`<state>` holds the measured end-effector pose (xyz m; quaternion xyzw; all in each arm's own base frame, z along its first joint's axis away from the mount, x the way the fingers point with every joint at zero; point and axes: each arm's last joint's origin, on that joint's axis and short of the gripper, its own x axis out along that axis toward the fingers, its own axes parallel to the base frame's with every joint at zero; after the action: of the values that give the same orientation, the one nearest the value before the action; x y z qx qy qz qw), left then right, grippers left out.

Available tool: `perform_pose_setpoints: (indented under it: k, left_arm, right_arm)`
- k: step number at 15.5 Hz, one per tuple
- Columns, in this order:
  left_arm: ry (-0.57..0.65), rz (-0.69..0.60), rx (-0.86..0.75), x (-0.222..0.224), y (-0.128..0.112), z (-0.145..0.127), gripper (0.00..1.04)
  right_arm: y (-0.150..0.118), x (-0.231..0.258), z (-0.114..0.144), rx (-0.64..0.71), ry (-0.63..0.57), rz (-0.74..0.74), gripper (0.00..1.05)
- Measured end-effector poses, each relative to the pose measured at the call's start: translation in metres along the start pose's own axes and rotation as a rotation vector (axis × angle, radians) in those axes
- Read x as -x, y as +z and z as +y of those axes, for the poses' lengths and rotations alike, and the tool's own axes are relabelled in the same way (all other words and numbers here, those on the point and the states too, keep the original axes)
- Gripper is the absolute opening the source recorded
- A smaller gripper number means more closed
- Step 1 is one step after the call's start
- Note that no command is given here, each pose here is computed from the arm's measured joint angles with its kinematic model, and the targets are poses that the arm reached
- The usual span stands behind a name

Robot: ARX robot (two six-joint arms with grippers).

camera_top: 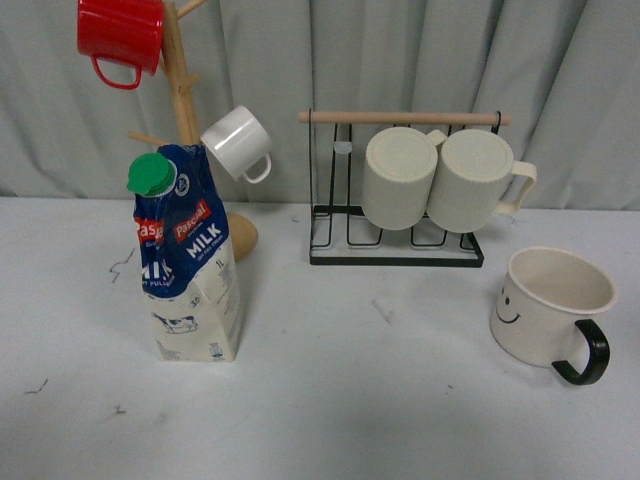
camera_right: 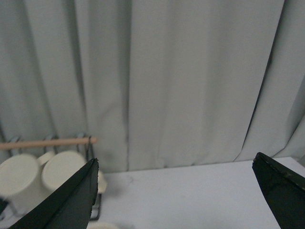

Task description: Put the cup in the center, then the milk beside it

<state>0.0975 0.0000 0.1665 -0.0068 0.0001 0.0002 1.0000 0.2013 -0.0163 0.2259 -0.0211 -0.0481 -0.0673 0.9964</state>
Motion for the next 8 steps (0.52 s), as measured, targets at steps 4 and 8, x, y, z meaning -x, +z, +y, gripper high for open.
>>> perform_pose_setpoints:
  k: [4,8]
  left_arm:
    - [0.000,0.000,0.000,0.000,0.000,0.000,0.98]
    - [0.000,0.000,0.000,0.000,0.000,0.000,0.98]
  right_arm:
    - [-0.047,-0.105,0.015,-0.072,-0.041,0.353,0.98]
    - [-0.095,-0.136,0.045,-0.092,0.001,0.648,0.98]
